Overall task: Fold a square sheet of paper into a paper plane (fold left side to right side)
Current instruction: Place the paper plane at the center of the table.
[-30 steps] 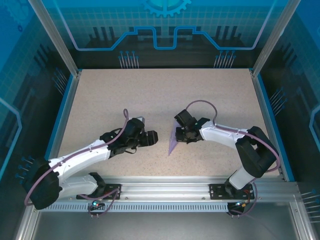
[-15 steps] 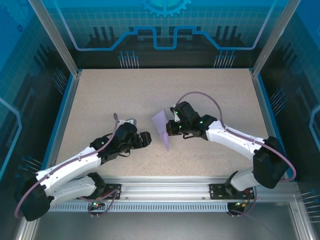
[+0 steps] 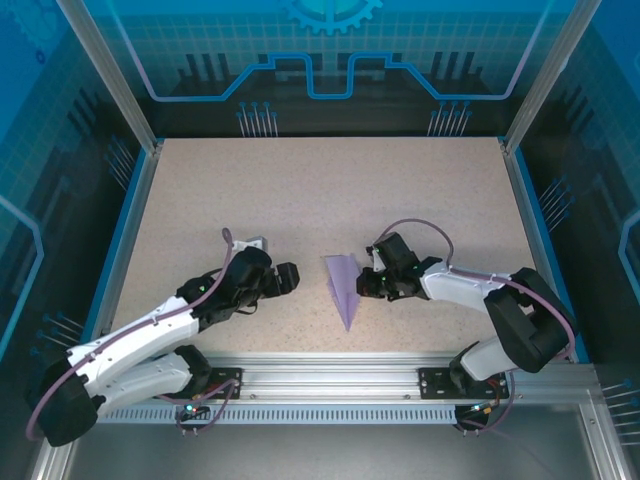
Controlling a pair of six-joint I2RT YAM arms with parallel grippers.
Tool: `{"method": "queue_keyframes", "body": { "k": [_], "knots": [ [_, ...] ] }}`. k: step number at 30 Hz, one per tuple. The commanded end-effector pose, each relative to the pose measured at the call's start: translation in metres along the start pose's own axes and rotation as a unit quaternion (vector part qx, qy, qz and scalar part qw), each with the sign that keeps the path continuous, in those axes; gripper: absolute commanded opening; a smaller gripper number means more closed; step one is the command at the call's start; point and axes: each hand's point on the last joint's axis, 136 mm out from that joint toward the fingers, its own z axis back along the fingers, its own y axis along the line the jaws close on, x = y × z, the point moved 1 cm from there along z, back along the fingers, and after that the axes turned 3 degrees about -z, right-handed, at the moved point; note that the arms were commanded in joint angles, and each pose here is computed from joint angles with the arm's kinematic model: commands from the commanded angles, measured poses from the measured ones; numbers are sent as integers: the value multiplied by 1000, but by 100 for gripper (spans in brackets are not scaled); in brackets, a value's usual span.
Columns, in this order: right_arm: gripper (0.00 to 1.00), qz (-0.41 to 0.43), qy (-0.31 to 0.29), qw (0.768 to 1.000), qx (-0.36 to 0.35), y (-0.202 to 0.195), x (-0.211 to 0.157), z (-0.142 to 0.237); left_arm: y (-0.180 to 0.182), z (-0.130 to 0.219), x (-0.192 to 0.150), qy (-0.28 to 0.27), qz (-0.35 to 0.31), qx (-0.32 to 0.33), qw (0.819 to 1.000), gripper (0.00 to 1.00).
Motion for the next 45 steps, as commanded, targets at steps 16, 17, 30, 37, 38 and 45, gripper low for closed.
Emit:
{"method": "queue_keyframes", "body": {
  "k": [16, 17, 30, 37, 38, 45],
  "knots": [
    [8, -52, -3, 986, -161, -82, -13, 35, -26, -25, 13, 19, -22, -1, 1000, 86],
    [8, -53, -6, 985, -164, -84, -13, 37, -27, -27, 13, 22, -22, -1, 1000, 86],
    [22, -27, -55, 987, -147, -71, 1, 68, -38, -37, 12, 38, -31, -12, 999, 87],
    [40, -4, -67, 991, -116, -42, 2, 104, -34, -30, 15, 24, -36, -10, 999, 88],
    [43, -2, -60, 993, -99, -34, -1, 104, -33, -29, 15, 22, -37, -9, 999, 90],
    [60, -11, 8, 996, -91, -22, -34, 77, -32, -28, 16, 16, -33, -9, 999, 99]
  ]
}}
